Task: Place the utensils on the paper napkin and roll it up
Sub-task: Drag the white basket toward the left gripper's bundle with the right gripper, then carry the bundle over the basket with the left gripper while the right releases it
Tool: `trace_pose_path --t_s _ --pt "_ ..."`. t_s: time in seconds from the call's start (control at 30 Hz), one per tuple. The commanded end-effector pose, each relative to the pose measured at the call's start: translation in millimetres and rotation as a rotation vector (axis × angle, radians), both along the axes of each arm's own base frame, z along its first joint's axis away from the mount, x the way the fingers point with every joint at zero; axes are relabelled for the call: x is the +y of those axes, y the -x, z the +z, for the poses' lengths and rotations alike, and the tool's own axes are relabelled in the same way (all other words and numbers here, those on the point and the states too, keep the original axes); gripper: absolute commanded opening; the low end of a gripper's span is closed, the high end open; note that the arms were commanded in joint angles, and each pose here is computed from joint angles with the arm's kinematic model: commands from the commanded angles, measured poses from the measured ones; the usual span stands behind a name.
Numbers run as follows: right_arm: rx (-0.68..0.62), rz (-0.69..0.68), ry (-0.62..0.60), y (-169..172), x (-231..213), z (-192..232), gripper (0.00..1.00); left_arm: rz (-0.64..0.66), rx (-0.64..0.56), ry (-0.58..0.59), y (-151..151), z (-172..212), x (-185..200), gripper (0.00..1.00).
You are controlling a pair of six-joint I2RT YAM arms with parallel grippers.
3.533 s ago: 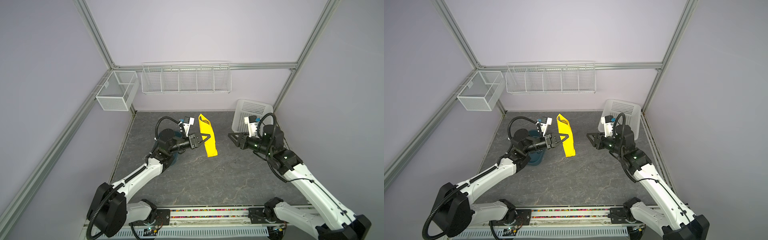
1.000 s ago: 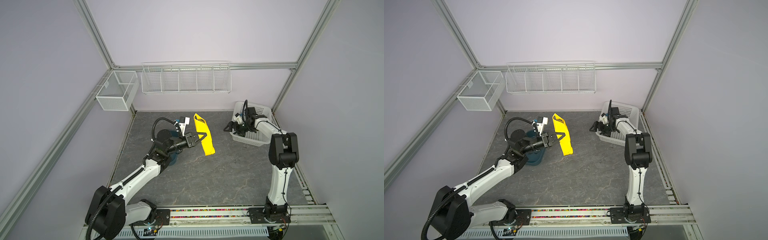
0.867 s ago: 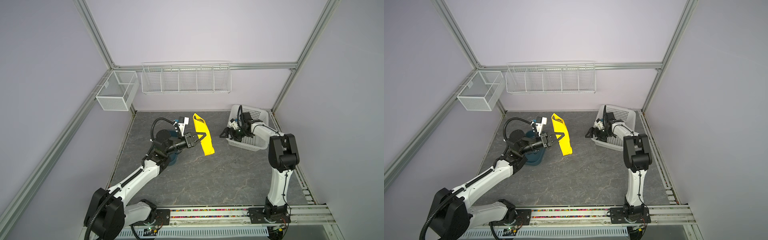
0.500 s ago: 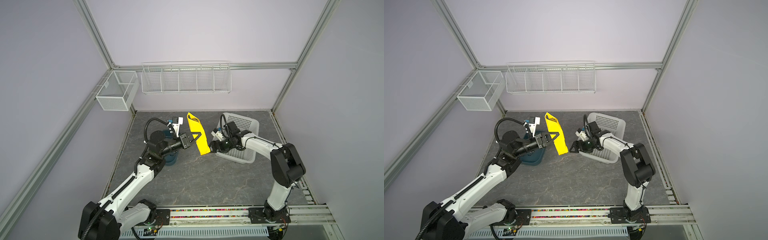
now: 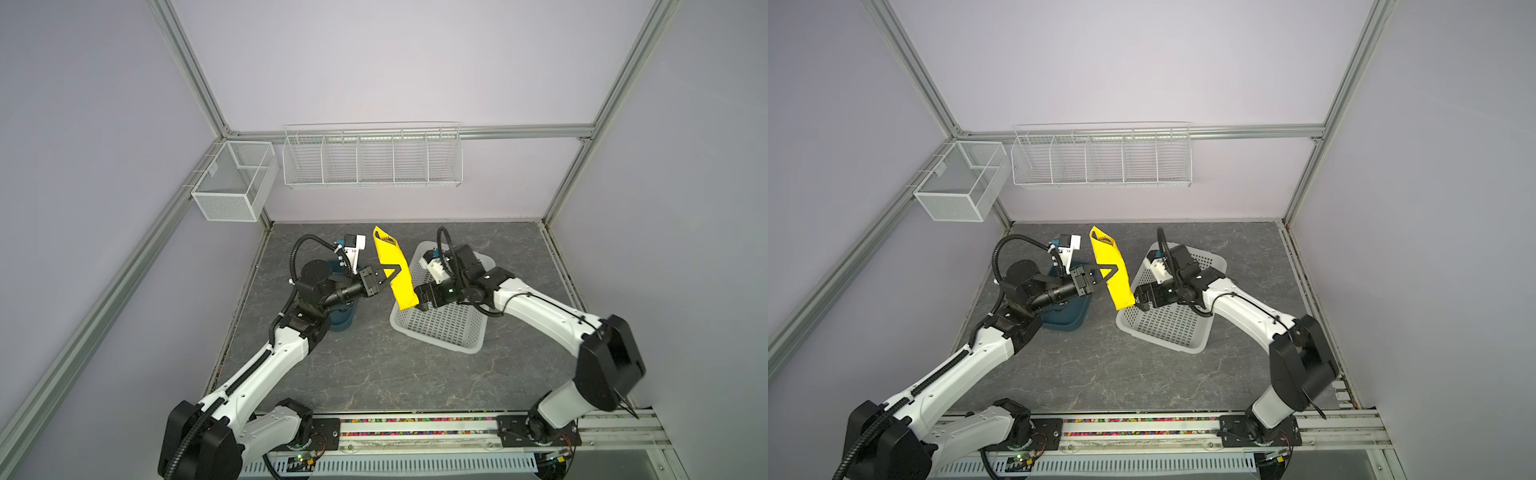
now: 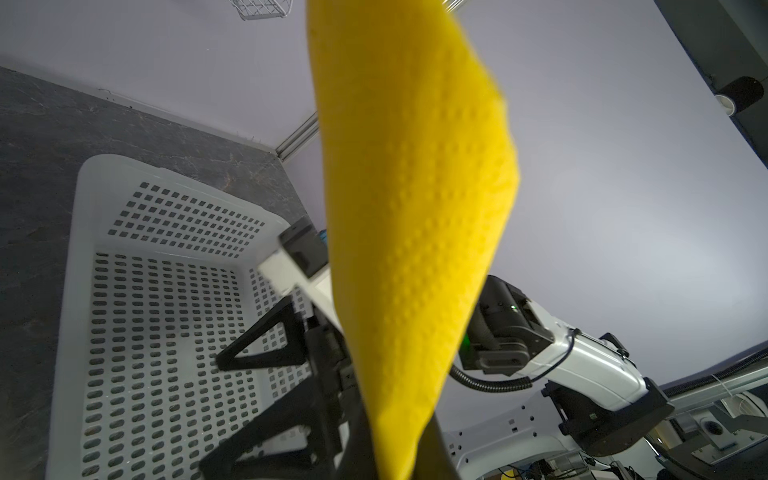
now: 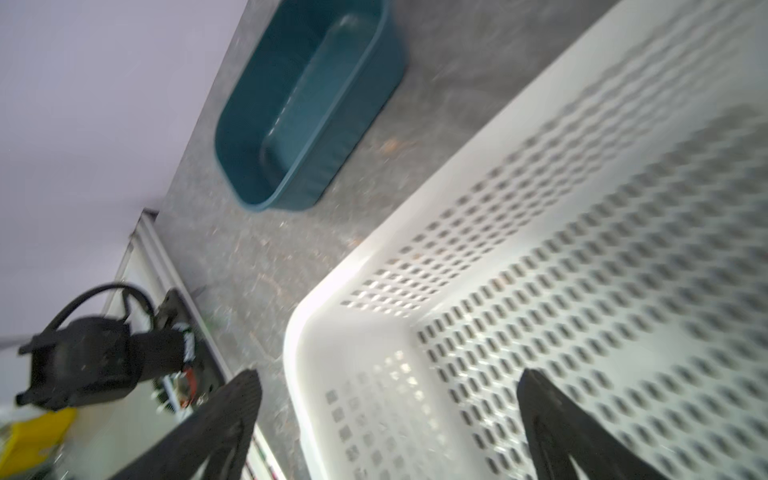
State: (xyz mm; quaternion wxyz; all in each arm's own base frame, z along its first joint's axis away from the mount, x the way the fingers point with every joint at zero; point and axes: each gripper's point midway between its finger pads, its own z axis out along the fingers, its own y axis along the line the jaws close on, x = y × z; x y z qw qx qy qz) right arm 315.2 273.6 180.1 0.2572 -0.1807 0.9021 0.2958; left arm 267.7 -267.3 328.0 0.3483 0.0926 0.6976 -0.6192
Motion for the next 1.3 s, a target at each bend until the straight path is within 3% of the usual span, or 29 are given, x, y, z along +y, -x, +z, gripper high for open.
trace_pose_path --t_s 0.0,0.2,0.3,0.47,0.97,1.27 --pt "-0.050 -0.384 0.104 -24.6 -90.9 -4.8 0.95 -0.029 -0.041 0.038 -3.9 15.3 -5.3 0.00" --pt "-0.038 -0.737 0.147 -13.6 -186.7 -11.7 0.89 -0.108 0.015 0.038 -8.1 -1.0 -18.7 0.00" --pt "0.035 -0.784 0.103 -8.9 -202.5 -31.3 0.89 -0.128 0.031 0.042 -9.6 -5.9 -24.9 0.00" --pt "0.125 -0.642 -0.046 -25.3 -176.5 -44.2 0.89 -0.170 0.077 0.021 -10.6 -23.9 -40.6 0.00" --pt "0.159 -0.245 -0.225 -86.2 -103.9 -30.4 0.88 -0.224 0.206 -0.105 -36.7 -81.9 -92.5 0.00" --pt "0.204 -0.268 -0.170 -84.6 -112.2 -39.4 0.89 -0.238 0.344 -0.166 -61.4 -127.6 -121.0 0.00"
